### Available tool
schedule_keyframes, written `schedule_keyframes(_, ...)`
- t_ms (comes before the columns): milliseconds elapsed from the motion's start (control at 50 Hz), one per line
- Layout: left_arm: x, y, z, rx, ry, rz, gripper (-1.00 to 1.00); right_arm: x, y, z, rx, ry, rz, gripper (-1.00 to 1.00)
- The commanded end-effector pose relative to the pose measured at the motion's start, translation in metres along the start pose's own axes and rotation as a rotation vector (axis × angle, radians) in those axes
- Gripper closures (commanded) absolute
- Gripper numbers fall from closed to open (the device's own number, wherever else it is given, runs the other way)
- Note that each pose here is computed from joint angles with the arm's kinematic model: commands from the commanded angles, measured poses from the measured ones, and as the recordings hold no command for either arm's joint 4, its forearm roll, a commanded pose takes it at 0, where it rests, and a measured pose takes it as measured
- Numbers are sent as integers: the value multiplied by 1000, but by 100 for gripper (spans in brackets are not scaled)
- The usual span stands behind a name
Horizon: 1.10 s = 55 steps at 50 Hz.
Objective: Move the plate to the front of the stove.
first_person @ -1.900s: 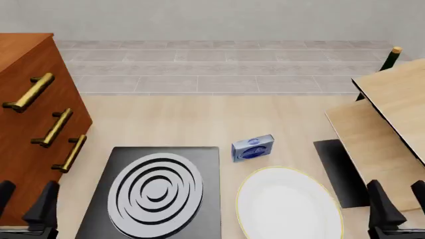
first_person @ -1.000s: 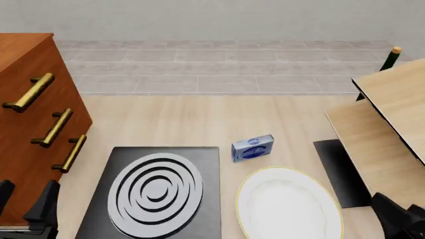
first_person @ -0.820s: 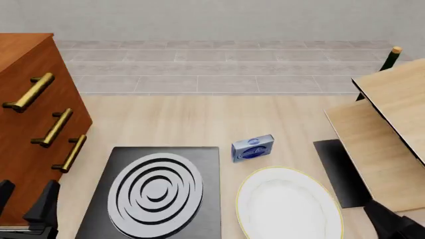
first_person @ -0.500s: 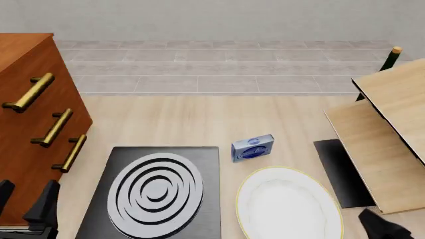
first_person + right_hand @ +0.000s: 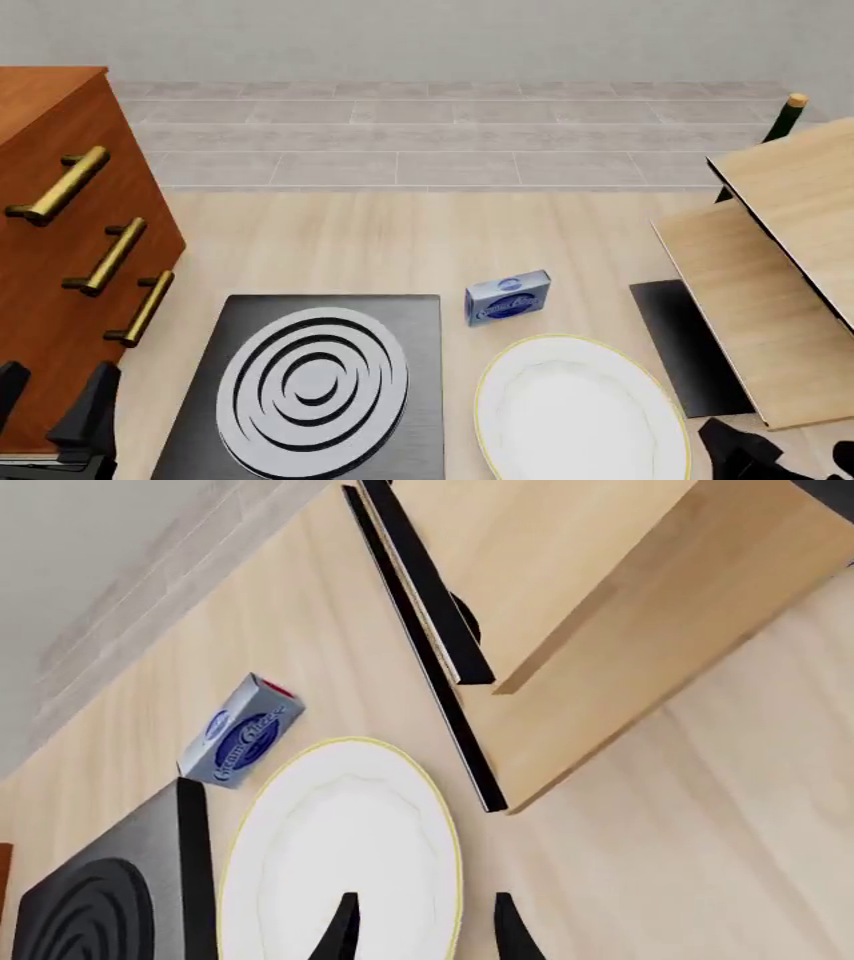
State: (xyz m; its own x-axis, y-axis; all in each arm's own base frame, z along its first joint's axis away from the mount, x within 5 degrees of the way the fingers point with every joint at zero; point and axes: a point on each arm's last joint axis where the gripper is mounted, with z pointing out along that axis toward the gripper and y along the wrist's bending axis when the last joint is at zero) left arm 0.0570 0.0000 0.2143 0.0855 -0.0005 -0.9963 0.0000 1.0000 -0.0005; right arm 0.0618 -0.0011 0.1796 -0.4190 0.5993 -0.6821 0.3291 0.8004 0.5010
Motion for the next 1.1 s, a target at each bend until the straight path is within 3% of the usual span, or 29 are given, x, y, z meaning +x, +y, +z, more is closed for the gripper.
schedule_keyframes(20, 0, 0, 0, 0, 0, 0, -100, 2, -4, 20, 40, 29, 10, -100)
schedule_keyframes(500, 0, 0, 0, 0, 0, 0, -100, 4, -7, 45, 102, 91, 18, -100)
schedule_keyframes(1100, 0, 0, 0, 0, 0, 0, -100, 11, -4, 44, 86, 167, 17, -100)
